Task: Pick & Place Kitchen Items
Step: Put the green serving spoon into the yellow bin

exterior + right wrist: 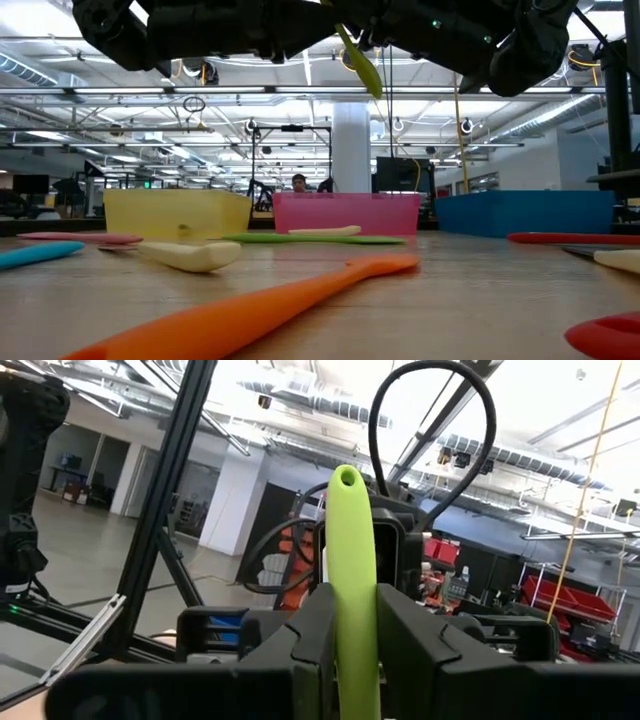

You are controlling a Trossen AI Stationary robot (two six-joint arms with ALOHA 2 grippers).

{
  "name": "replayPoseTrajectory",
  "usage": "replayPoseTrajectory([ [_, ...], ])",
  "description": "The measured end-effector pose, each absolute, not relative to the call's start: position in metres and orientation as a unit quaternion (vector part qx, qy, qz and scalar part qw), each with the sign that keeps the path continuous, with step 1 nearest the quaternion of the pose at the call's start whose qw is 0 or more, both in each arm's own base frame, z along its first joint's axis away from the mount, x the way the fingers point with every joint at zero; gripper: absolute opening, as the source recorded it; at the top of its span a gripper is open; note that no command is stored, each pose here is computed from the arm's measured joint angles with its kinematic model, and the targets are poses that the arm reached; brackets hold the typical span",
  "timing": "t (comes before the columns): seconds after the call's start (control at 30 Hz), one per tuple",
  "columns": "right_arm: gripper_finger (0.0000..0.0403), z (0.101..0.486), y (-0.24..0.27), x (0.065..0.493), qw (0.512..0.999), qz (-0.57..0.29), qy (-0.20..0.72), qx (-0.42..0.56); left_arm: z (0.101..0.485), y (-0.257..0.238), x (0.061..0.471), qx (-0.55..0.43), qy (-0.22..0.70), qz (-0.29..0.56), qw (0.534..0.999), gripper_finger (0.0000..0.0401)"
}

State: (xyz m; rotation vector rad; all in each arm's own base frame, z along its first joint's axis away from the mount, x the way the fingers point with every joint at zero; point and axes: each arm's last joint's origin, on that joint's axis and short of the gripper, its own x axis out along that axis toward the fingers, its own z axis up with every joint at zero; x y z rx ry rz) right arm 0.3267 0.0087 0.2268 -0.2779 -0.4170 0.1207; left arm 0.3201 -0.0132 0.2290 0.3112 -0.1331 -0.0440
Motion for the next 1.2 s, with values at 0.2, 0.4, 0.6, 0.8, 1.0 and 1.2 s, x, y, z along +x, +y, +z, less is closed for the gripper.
replayPoseTrajectory([
  [0.2,0.0050,0.227,0.009,0.327,0.967,0.059,-0.206,-0.139,0.230,-0.009,0.320,0.154,-0.070,-0.016,0.986,0.0115],
  [0.4,0.0050,0.227,0.008,0.327,0.968,0.057,-0.206,-0.135,0.230,-0.006,0.320,0.143,-0.069,-0.016,0.987,0.0049],
  [0.6,0.0073,0.226,0.008,0.327,0.968,0.057,-0.202,-0.135,0.230,-0.006,0.320,0.140,-0.068,-0.015,0.988,0.0033],
  [0.8,0.0102,0.225,0.008,0.328,0.970,0.058,-0.195,-0.134,0.228,-0.006,0.320,0.121,-0.059,-0.015,0.991,0.0045],
  [1.0,0.0116,0.226,0.009,0.327,0.969,0.057,-0.199,-0.135,0.228,-0.006,0.320,0.119,-0.059,-0.014,0.991,0.0044],
  [1.2,0.0130,0.236,0.008,0.323,0.966,0.055,-0.212,-0.138,0.228,-0.005,0.320,0.111,-0.059,-0.001,0.992,0.0035],
])
